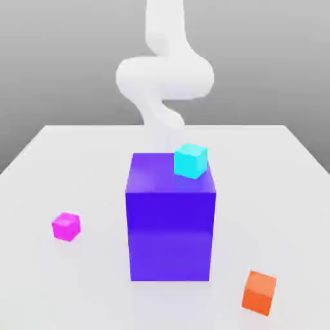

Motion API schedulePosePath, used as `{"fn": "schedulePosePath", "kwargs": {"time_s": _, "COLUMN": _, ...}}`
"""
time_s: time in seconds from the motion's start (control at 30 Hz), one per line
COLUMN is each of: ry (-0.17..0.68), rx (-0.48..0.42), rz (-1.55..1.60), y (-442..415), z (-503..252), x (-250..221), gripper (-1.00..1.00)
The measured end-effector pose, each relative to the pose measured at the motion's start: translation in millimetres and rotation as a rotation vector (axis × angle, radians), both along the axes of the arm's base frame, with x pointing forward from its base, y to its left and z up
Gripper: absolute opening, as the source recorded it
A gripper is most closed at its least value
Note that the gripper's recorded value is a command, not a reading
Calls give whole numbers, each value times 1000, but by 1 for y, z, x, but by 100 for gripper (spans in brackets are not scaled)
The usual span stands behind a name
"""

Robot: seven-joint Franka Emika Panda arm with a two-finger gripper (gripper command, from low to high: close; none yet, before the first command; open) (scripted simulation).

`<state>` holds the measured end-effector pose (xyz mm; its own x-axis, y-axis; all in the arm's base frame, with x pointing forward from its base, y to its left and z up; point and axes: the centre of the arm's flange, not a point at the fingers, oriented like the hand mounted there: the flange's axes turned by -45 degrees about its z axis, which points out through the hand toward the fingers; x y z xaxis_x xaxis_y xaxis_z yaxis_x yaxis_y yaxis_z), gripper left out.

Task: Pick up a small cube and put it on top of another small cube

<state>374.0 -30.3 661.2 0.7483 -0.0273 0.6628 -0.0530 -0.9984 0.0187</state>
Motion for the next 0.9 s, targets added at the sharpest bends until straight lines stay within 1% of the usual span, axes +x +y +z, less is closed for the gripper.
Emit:
{"fn": "schedulePosePath", "kwargs": {"time_s": 0.13, "ry": 149, "rx": -31, "rz": -75, "y": -63, "z": -99, "x": 29, "gripper": 0}}
{"fn": "schedulePosePath", "kwargs": {"time_s": 0.2, "ry": 222, "rx": -35, "rz": -108, "y": -95, "z": -149, "x": 31, "gripper": 0}}
{"fn": "schedulePosePath", "kwargs": {"time_s": 0.3, "ry": 333, "rx": -26, "rz": -153, "y": -139, "z": -224, "x": 18, "gripper": 0}}
{"fn": "schedulePosePath", "kwargs": {"time_s": 0.43, "ry": 484, "rx": 14, "rz": -208, "y": -188, "z": -325, "x": -26, "gripper": 0}}
{"fn": "schedulePosePath", "kwargs": {"time_s": 0.6, "ry": 663, "rx": 119, "rz": -261, "y": -215, "z": -441, "x": -117, "gripper": 0}}
{"fn": "schedulePosePath", "kwargs": {"time_s": 0.63, "ry": 686, "rx": 140, "rz": -270, "y": -215, "z": -457, "x": -133, "gripper": 0}}
{"fn": "schedulePosePath", "kwargs": {"time_s": 0.7, "ry": 703, "rx": 157, "rz": -279, "y": -217, "z": -478, "x": -145, "gripper": 0}}
{"fn": "schedulePosePath", "kwargs": {"time_s": 0.9, "ry": 712, "rx": 155, "rz": -276, "y": -215, "z": -528, "x": -148, "gripper": 0}}
